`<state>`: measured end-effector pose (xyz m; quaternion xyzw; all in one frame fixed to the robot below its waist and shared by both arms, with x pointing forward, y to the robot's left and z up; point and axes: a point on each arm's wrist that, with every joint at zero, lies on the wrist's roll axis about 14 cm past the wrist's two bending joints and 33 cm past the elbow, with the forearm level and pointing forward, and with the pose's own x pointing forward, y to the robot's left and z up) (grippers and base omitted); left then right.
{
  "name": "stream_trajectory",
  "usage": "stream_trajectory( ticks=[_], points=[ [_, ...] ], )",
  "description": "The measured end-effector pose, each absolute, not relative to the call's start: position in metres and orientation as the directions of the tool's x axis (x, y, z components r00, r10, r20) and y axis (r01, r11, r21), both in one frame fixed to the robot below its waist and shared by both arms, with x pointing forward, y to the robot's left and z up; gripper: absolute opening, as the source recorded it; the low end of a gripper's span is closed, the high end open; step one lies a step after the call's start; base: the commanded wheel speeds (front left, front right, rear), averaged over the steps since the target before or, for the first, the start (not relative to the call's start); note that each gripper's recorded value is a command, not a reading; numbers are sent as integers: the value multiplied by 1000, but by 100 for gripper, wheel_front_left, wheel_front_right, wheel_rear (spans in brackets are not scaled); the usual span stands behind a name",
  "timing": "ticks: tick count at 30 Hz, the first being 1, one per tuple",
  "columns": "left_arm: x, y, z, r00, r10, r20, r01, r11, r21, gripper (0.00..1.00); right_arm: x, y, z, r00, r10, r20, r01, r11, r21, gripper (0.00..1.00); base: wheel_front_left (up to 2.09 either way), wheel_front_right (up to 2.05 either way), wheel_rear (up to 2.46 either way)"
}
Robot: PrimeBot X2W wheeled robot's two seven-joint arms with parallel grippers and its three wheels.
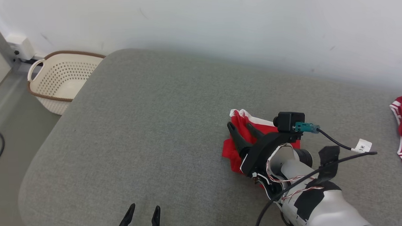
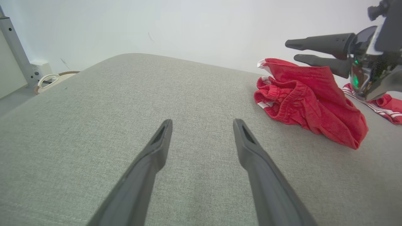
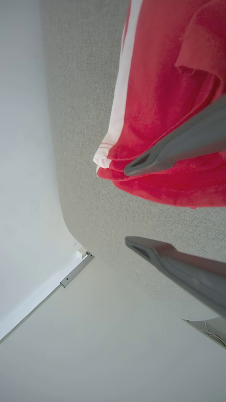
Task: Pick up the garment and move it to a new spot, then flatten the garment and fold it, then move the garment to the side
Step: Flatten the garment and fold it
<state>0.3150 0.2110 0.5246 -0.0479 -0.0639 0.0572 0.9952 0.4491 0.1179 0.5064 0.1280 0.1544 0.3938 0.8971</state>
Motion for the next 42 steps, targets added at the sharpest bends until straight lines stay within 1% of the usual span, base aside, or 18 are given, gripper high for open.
stream_trajectory(
  ticks=[4,10,16,20,23,26,30,33,42],
  points=[
    [313,209,526,986,110,128,-97,990,-99,100,446,113,530,648,757,-87,-692,632,348,100,0,0,0],
    [312,205,530,985,93,143,-80,992,-92,100,459,76,549,696,718,-16,-685,671,285,100,0,0,0],
    [315,200,535,985,75,156,-61,994,-90,100,473,25,542,766,643,-25,-619,747,244,100,0,0,0],
    [316,197,535,986,64,154,-51,995,-89,100,477,-9,524,804,590,-74,-567,798,204,100,0,0,0],
    [316,196,535,986,60,154,-46,995,-88,100,472,-21,508,817,566,-112,-538,817,209,100,0,0,0],
    [317,195,535,987,54,153,-42,996,-85,100,465,-28,490,817,554,-158,-522,828,207,100,0,0,0],
    [318,195,535,987,51,150,-39,996,-83,100,457,-18,480,800,572,-182,-531,815,230,100,0,0,0],
    [318,194,533,989,49,143,-37,996,-82,100,453,-9,476,783,590,-195,-545,803,242,100,0,0,0],
    [317,199,528,990,67,125,-56,995,-87,100,445,15,455,715,636,-292,-585,772,248,100,0,0,0]
  ],
)
